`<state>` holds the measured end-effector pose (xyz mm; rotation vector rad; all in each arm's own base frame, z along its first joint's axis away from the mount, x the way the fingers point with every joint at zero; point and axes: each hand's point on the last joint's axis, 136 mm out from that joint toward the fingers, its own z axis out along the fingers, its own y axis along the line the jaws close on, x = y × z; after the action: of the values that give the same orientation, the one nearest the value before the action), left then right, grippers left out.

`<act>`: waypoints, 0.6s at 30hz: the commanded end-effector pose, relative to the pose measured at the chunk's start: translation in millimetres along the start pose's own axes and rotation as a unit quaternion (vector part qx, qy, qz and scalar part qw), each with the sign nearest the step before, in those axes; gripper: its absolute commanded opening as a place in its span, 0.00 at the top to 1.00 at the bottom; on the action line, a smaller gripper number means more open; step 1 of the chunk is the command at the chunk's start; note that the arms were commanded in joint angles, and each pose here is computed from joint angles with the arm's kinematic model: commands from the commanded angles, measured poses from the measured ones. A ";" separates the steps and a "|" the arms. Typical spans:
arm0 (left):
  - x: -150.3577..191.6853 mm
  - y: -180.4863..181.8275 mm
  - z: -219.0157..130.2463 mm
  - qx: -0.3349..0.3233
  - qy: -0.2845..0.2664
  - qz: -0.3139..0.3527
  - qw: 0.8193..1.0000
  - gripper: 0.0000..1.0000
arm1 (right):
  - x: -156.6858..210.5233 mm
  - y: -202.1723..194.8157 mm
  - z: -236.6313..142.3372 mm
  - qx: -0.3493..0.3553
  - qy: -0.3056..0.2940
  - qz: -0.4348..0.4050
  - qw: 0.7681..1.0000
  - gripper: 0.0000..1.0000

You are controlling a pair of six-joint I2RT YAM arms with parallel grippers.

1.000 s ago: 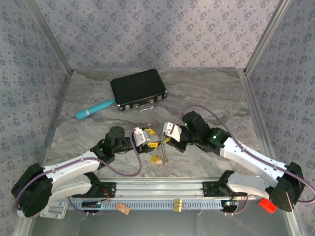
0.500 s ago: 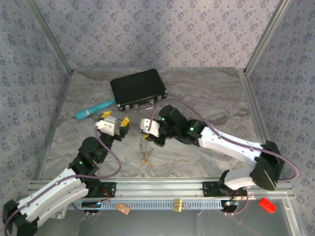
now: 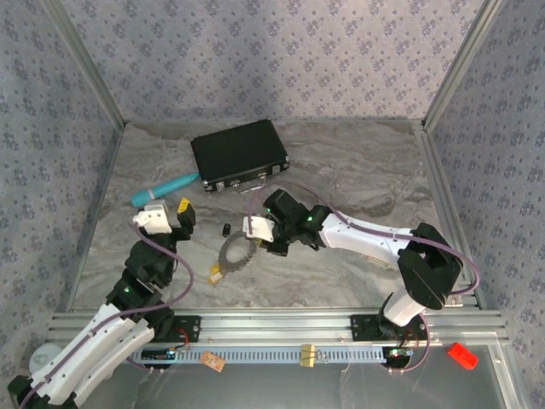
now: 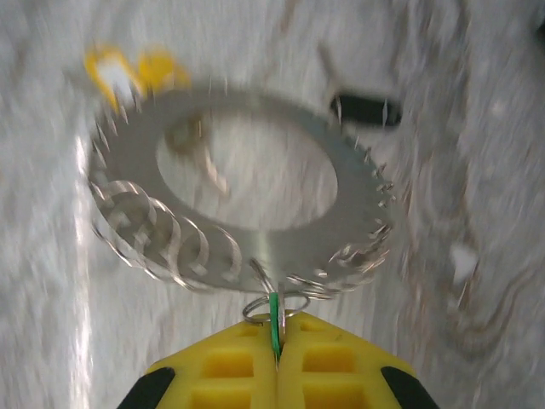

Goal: Put the keys on the keyring

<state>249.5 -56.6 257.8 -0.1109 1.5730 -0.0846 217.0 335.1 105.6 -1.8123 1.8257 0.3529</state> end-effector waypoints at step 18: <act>29.9 -0.9 23.8 -0.027 0.052 0.019 0.998 0.18 | 176.9 30.7 -21.6 -0.034 0.368 -0.075 0.926 0.89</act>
<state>269.8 -61.0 219.2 -0.0974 1.7076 0.0005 196.5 203.7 25.3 -2.2295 2.0982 -0.2720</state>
